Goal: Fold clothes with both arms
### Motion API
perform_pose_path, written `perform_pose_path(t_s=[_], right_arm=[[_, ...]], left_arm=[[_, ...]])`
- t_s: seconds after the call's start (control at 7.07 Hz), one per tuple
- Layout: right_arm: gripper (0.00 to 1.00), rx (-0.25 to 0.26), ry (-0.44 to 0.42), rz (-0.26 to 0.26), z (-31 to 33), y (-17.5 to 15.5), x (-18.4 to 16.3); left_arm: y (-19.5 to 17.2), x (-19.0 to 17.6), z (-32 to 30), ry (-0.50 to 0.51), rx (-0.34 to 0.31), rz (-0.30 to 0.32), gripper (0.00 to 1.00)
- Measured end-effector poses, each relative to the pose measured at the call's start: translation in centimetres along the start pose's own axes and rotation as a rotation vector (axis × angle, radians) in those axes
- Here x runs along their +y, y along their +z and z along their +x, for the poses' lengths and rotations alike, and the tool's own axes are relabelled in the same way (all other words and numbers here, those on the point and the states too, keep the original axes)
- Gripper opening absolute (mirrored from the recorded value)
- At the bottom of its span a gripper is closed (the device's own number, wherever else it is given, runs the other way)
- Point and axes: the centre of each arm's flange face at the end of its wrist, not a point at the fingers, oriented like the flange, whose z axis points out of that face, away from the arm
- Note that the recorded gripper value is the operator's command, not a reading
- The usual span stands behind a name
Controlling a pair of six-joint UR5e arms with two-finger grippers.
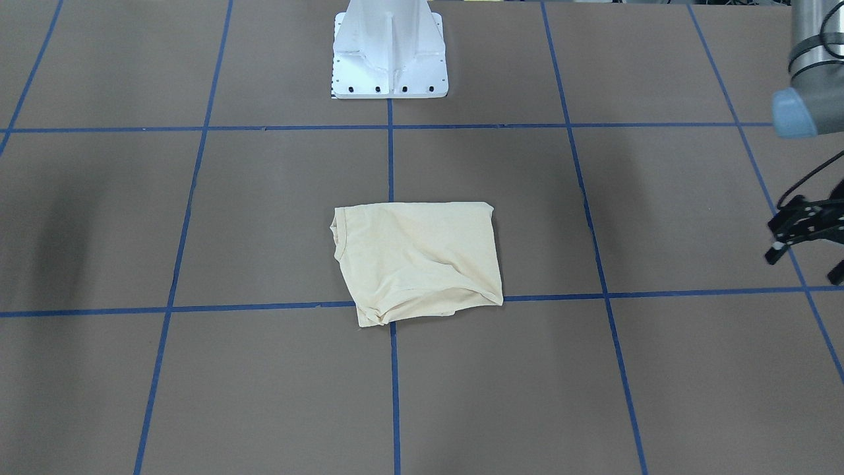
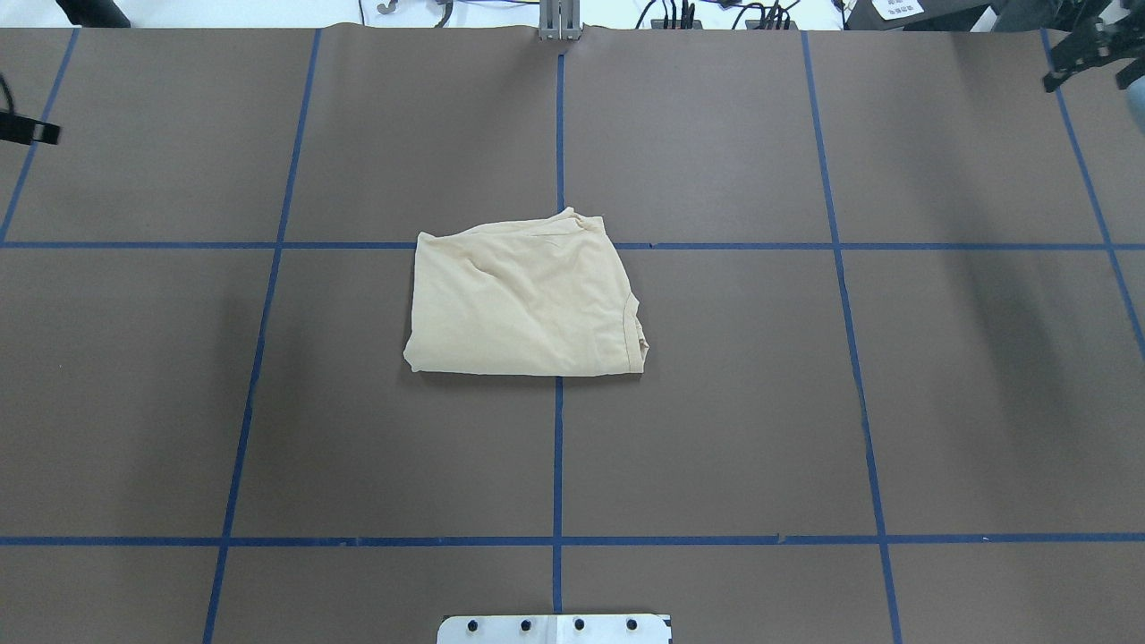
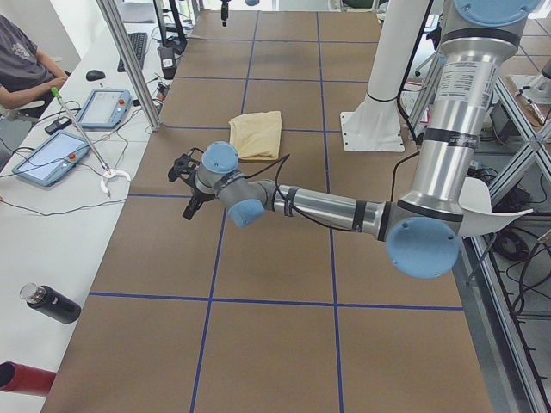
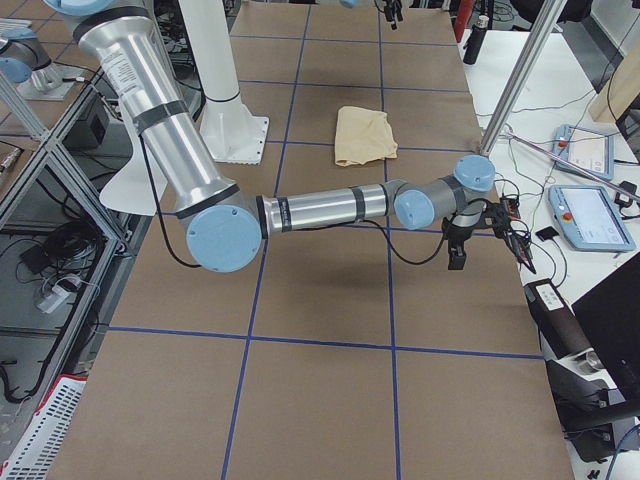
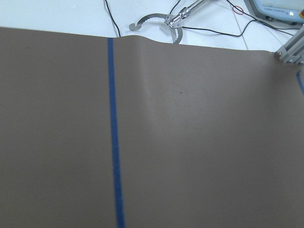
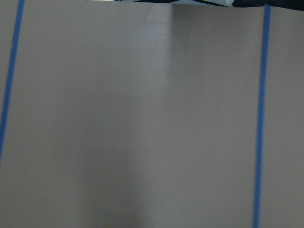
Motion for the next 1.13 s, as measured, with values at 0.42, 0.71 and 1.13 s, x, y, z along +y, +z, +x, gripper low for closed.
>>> perform_pose_path(t_s=[0.42,0.71,1.13], right_arm=[[1.00,0.009,-0.065,-0.064,11.1,-1.5,9.6],[1.00,-0.024,-0.036,-0.085,11.2,-2.0,15.6],[1.00,-0.047,-0.022,-0.110,10.9,-2.0,17.4]], left_arm=[[-5.7,4.7,-8.5,-0.004,-0.072,-0.120,0.99],[-7.6,6.1,-8.1,-0.057,-0.080,-0.166,1.00],[-10.3,7.9,-5.6,-0.122,-0.086,-0.166,1.00]])
